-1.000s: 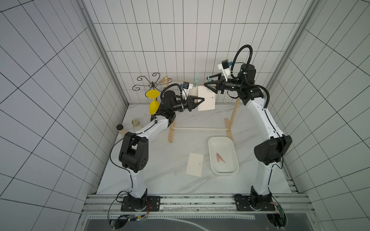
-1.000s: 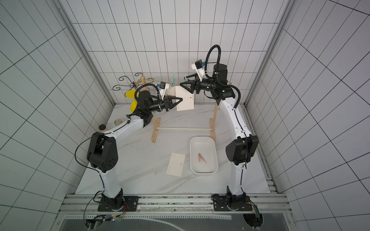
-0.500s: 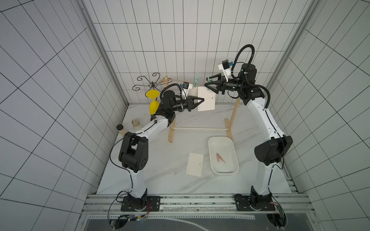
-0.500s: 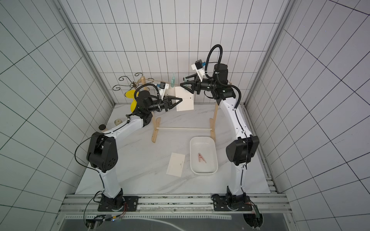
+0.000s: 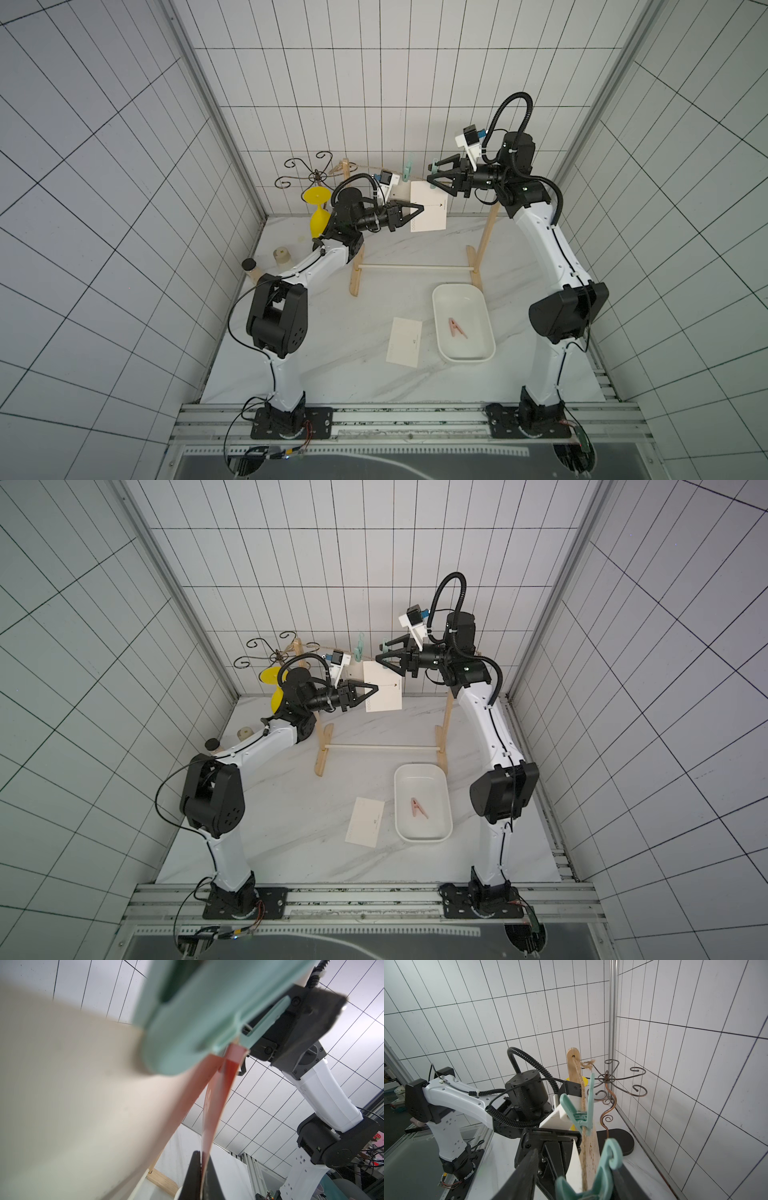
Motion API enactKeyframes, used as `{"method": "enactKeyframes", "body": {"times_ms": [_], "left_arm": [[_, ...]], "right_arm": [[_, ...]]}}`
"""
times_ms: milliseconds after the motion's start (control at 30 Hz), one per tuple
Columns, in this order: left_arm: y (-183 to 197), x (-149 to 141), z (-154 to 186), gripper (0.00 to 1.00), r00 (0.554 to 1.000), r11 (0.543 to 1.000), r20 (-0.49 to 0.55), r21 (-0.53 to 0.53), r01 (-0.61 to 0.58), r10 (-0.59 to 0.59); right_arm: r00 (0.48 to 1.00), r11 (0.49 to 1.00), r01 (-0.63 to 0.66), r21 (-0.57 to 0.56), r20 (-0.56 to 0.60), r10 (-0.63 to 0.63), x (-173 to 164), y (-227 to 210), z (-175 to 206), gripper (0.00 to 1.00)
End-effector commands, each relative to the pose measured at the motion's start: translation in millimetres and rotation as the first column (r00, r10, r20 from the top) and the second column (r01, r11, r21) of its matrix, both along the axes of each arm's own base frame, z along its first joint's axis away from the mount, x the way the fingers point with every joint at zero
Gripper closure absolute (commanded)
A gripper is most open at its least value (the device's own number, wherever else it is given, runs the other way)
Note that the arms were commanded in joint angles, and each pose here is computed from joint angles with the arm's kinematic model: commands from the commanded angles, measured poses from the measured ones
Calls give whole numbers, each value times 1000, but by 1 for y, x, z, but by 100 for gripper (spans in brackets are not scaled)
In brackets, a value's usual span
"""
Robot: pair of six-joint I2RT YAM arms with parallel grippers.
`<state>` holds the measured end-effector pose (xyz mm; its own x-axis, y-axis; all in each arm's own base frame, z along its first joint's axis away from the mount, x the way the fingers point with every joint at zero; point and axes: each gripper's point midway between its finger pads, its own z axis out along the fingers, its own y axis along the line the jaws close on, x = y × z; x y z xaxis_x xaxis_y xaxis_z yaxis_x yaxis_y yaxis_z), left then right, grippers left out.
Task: Remove the postcards from the strings
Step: Remove the clamp from the clothesline.
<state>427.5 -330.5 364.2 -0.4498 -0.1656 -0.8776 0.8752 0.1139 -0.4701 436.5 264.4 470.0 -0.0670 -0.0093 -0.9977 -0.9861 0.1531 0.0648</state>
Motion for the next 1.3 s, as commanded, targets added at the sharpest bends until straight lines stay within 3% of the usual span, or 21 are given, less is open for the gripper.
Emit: {"method": "enactKeyframes", "body": {"times_ms": [0,533,600,700,933,1267], "left_arm": [[1,3,9,100,1000,1000,22,-18,11,-10],[1,3,8,100,1000,1000,19,-19,17,-17],[1,3,9,100,1000,1000,20,-19,18,-17],[2,2,10,100,1000,1000,21,-20,19,-19],[2,0,12,100,1000,1000,23,-21,21,-21],[3,-9,6,100,1000,1000,12,-14,16,-16]], "right_arm": [[998,998,-59,8,19,59,-15,-4,11,50],[998,997,-70,10,-1,70,-12,-5,6,71],[997,997,-77,11,-4,77,-13,-5,6,79],[997,997,-76,10,-10,76,-12,-4,4,100],[999,999,-49,10,0,49,-9,-2,6,100],[992,992,111,51,47,-114,8,0,25,100]]}}
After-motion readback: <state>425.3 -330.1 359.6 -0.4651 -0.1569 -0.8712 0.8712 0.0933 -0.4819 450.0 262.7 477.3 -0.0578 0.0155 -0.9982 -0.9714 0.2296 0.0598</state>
